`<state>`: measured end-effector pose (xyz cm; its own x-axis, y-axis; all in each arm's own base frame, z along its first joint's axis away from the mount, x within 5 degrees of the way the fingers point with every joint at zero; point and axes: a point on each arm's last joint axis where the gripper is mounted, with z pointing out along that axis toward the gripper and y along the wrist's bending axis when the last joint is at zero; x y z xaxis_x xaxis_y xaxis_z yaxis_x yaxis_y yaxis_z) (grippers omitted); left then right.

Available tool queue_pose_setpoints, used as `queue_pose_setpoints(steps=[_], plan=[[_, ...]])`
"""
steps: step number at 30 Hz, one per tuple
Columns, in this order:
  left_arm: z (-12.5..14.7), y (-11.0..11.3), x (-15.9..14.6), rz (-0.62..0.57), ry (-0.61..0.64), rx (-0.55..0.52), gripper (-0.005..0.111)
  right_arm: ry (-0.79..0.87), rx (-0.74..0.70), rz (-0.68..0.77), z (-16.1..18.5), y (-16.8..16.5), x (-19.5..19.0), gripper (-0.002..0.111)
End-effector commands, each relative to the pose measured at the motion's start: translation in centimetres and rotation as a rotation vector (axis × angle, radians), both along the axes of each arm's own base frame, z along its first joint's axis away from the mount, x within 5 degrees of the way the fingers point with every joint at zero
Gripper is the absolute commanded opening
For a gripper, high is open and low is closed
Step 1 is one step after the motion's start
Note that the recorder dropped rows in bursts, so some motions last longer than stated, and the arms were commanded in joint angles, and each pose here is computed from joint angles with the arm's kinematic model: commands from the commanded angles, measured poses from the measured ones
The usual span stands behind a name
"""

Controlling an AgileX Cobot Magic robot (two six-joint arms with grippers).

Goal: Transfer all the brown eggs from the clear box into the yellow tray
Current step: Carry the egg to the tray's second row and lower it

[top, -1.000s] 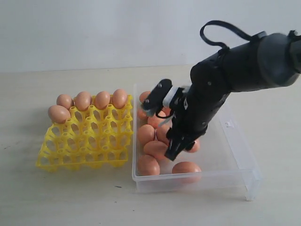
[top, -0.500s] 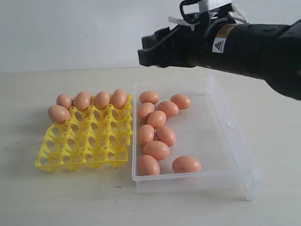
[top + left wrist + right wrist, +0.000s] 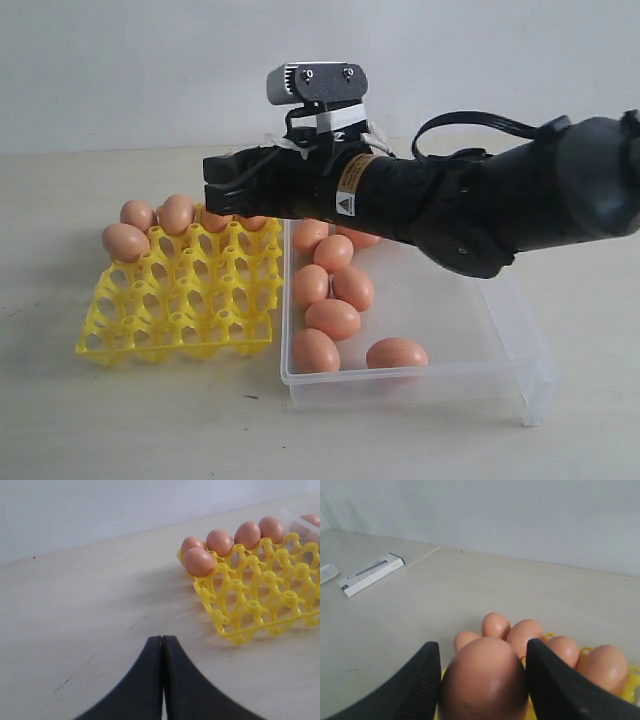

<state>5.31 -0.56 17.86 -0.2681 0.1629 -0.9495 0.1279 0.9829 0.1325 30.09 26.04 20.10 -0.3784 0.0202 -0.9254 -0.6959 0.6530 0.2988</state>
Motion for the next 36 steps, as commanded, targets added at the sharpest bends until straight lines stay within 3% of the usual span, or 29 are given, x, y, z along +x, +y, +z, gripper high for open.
queue_pose_setpoints(steps=[1,6,13,26,36], plan=[[0.2,0.0,0.0,-0.004,-0.016,0.001,0.000,0.011,0.047,0.031,-2.1,2.0,2.0,0.000],[0.2,0.0,0.0,-0.004,-0.016,0.001,0.000,-0.014,0.036,0.067,-4.6,4.9,4.6,0.000],[0.2,0.0,0.0,-0.004,-0.016,0.001,0.000,-0.098,0.031,0.091,-5.1,7.4,6.1,0.000],[0.2,0.0,0.0,-0.004,-0.016,0.001,0.000,-0.226,-0.070,0.129,-7.5,9.5,7.6,0.000],[0.2,0.0,0.0,-0.004,-0.016,0.001,0.000,-0.202,-0.096,0.125,-9.2,9.8,8.1,0.000]])
